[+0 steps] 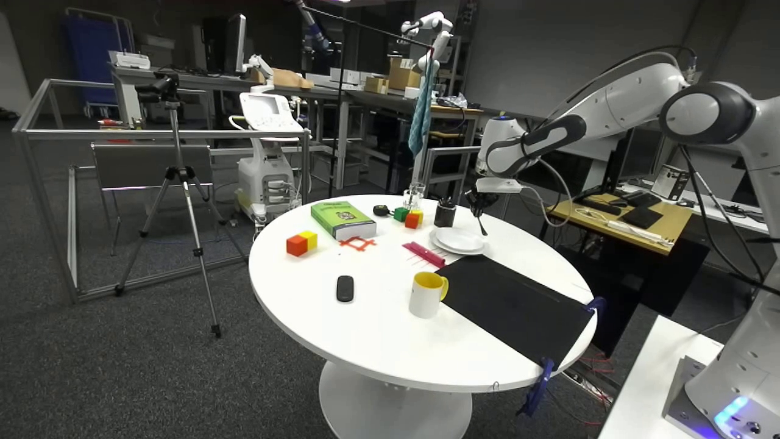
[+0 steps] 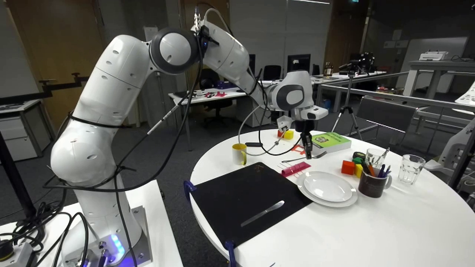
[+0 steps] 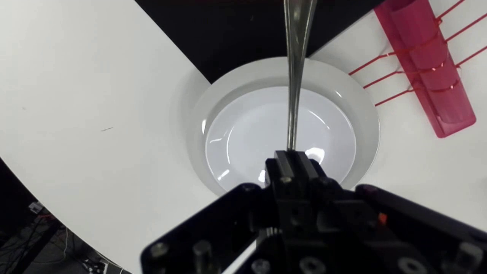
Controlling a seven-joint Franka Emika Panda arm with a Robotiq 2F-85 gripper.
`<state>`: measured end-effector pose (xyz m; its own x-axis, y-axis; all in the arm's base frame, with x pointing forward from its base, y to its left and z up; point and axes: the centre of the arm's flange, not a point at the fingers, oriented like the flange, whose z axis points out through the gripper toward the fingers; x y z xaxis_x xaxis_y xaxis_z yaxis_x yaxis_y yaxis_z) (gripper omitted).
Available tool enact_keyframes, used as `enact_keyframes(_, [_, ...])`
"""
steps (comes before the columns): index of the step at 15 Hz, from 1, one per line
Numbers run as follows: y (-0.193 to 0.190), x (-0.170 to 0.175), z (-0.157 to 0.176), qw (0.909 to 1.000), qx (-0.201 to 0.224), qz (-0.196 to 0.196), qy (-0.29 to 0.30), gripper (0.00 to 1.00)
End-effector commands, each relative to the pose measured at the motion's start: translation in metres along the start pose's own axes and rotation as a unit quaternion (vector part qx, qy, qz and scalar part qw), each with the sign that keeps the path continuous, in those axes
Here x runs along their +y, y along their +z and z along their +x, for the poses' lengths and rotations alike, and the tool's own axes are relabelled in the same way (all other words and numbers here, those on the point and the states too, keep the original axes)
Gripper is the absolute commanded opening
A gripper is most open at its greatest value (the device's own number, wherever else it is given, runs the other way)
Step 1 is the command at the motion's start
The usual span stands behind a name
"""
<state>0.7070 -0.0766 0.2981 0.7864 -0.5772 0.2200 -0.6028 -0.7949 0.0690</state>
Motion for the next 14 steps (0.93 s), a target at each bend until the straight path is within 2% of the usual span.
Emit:
enact_keyframes(1, [0.008,-0.007,0.051,0.9999,-0.013,-0.006,-0.001,0.02])
enact_keyframes(4, [0.024,-0.007,0.065,0.9995,-0.019,-0.024,0.001,0.02])
enact_keyframes(9, [0.046,-0.011,0.067,0.9983,-0.04,-0.042,-0.009,0.02])
enact_keyframes(10, [0.047,-0.005,0.045,0.9987,-0.028,-0.042,0.001,0.02])
enact_keyframes(11, [0.052,-0.006,0.044,0.9986,-0.03,-0.043,0.0,0.07])
enact_keyframes(14, [0.055,-0.007,0.042,0.9985,-0.031,-0.045,-0.001,0.07])
